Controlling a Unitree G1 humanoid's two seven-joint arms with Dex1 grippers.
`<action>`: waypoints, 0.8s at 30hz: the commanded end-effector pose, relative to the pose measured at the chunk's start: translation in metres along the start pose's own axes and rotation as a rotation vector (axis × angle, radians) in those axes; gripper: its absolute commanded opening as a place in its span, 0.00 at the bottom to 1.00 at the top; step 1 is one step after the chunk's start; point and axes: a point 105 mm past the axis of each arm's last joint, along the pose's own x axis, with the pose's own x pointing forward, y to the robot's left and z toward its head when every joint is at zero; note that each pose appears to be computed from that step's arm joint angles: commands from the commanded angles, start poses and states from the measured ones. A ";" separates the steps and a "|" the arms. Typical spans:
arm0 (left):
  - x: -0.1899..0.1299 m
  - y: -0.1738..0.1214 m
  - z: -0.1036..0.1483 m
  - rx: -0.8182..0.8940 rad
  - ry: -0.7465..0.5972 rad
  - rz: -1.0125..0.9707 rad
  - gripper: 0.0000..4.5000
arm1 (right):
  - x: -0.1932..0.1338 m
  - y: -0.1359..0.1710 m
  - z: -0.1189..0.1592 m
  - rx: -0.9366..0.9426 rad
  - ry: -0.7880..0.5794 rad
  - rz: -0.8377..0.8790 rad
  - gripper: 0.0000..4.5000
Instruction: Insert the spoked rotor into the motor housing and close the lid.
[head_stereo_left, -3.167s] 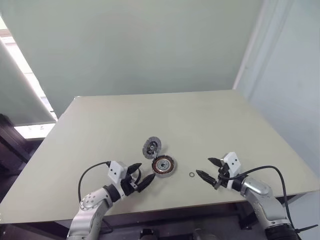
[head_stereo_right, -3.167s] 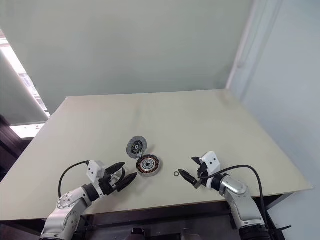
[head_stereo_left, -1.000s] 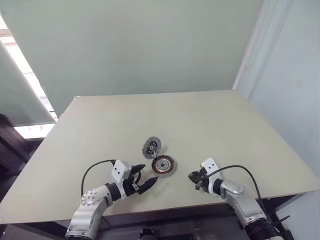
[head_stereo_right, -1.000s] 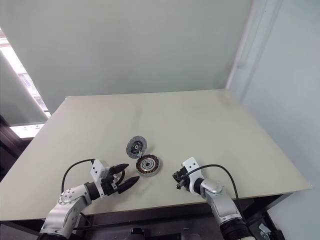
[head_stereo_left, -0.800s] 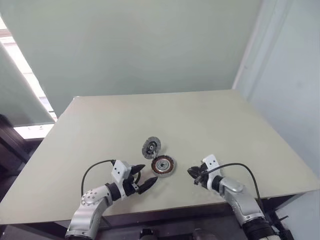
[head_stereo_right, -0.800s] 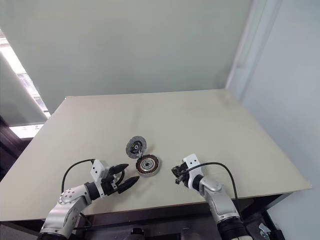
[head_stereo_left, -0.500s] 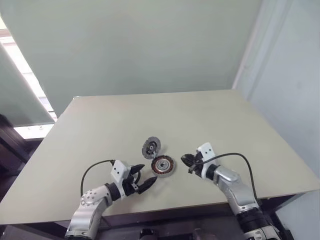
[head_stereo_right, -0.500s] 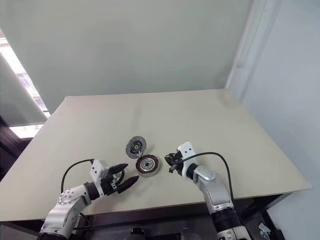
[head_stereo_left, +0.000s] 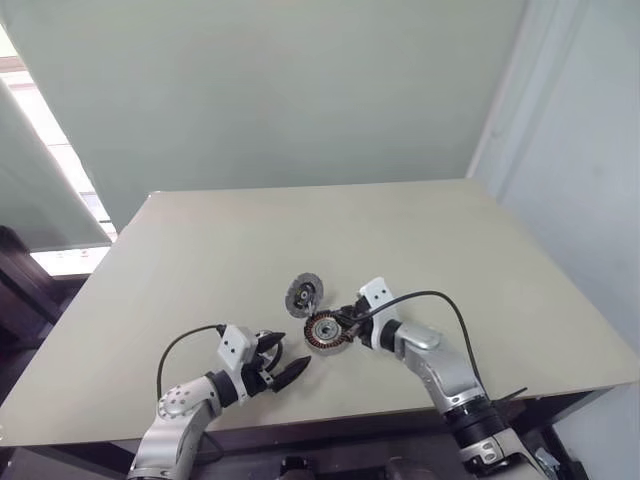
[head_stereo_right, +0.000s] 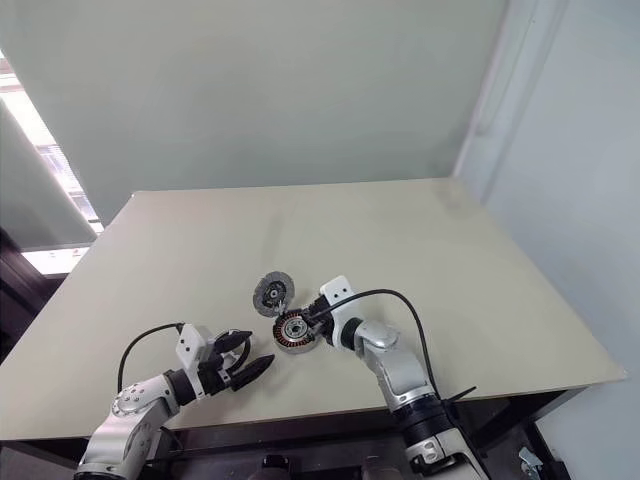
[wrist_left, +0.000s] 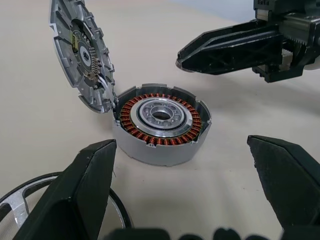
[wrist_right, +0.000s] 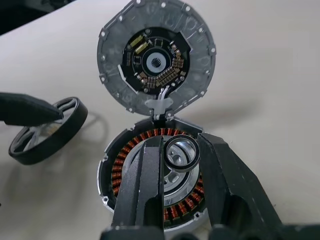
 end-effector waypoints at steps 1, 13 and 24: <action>-0.002 0.003 0.012 0.044 -0.033 0.011 1.00 | 0.005 0.004 0.015 -0.054 -0.035 0.022 0.15; -0.004 0.003 0.011 0.053 -0.024 0.011 1.00 | 0.019 0.013 0.007 -0.041 -0.015 0.050 0.15; -0.004 0.001 0.012 0.058 -0.023 0.006 1.00 | 0.025 0.013 0.002 -0.039 -0.006 0.041 0.15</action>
